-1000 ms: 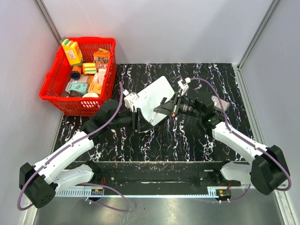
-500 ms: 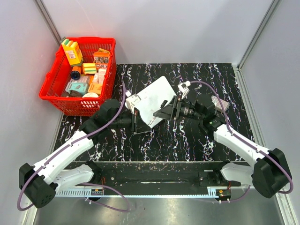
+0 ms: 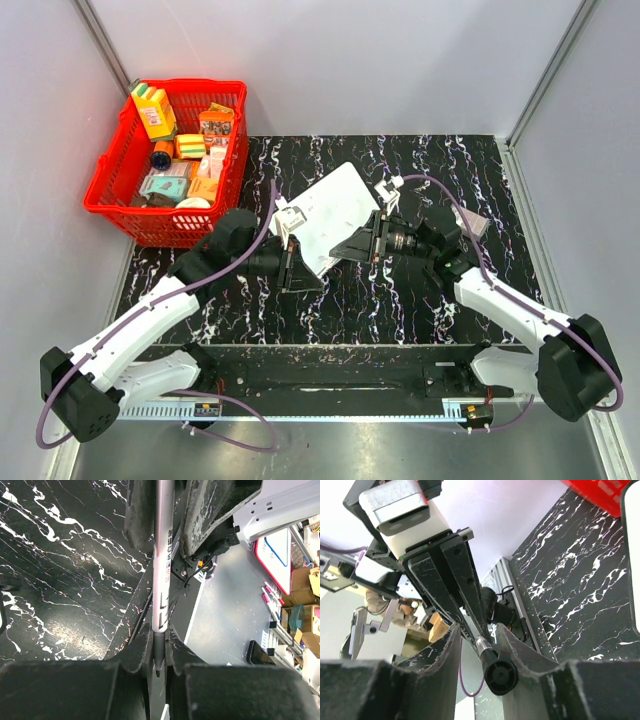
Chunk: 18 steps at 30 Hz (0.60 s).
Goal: Write a sentence on the whiteboard
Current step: Pass from the left arm to the right
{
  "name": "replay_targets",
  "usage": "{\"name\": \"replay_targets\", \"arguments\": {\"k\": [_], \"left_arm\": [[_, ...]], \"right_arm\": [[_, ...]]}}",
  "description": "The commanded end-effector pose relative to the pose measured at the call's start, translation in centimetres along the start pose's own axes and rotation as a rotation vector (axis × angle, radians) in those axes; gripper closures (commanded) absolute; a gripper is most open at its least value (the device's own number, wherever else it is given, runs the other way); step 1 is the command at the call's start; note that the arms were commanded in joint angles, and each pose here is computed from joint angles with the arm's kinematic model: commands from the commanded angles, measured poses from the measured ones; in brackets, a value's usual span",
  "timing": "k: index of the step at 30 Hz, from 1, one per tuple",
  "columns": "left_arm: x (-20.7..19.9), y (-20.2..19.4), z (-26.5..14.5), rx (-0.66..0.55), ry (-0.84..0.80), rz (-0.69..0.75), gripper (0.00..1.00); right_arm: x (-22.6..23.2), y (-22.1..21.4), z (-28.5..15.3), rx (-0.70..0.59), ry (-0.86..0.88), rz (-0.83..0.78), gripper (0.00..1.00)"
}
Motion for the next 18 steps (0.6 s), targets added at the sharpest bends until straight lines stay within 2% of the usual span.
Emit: {"name": "replay_targets", "arguments": {"k": [1, 4, 6, 9, 14, 15, 16, 18], "left_arm": [[-1.53, 1.34, -0.57, -0.027, -0.056, 0.076, 1.00], [-1.64, 1.35, -0.64, -0.029, -0.058, 0.078, 1.00], [-1.66, 1.31, -0.66, -0.028, -0.061, 0.079, 1.00], [-1.73, 1.30, -0.72, -0.029, -0.064, 0.081, 1.00], [-1.71, 1.15, -0.63, -0.013, -0.077, 0.078, 1.00], [-1.70, 1.13, -0.61, -0.010, -0.079, 0.077, 1.00], [-1.69, 1.10, -0.60, -0.009, -0.082, 0.079, 1.00], [-1.70, 1.09, -0.60, -0.008, -0.083, 0.080, 1.00]], "right_arm": [[1.37, 0.14, -0.19, 0.026, 0.134, -0.050, 0.61], [1.42, -0.25, -0.36, 0.049, 0.150, -0.043, 0.59], [1.50, -0.40, -0.48, 0.061, 0.160, -0.049, 0.53], [1.46, -0.65, -0.60, 0.078, 0.159, -0.048, 0.49], [1.39, -0.73, -0.66, 0.068, 0.148, -0.051, 0.59], [1.38, -0.70, -0.64, 0.066, 0.146, -0.049, 0.62], [1.39, -0.61, -0.60, 0.061, 0.147, -0.054, 0.69], [1.33, -0.51, -0.50, 0.055, 0.142, -0.046, 0.74]]}}
Point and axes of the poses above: each gripper's point midway between its finger pads, its own z axis out along the fingers, its own x axis along the line the jaws close on, y = z × x, the point moved 8 cm from there along -z, back along the fingers, and after that the axes turned 10 degrees about -z, right-handed, at the moved point
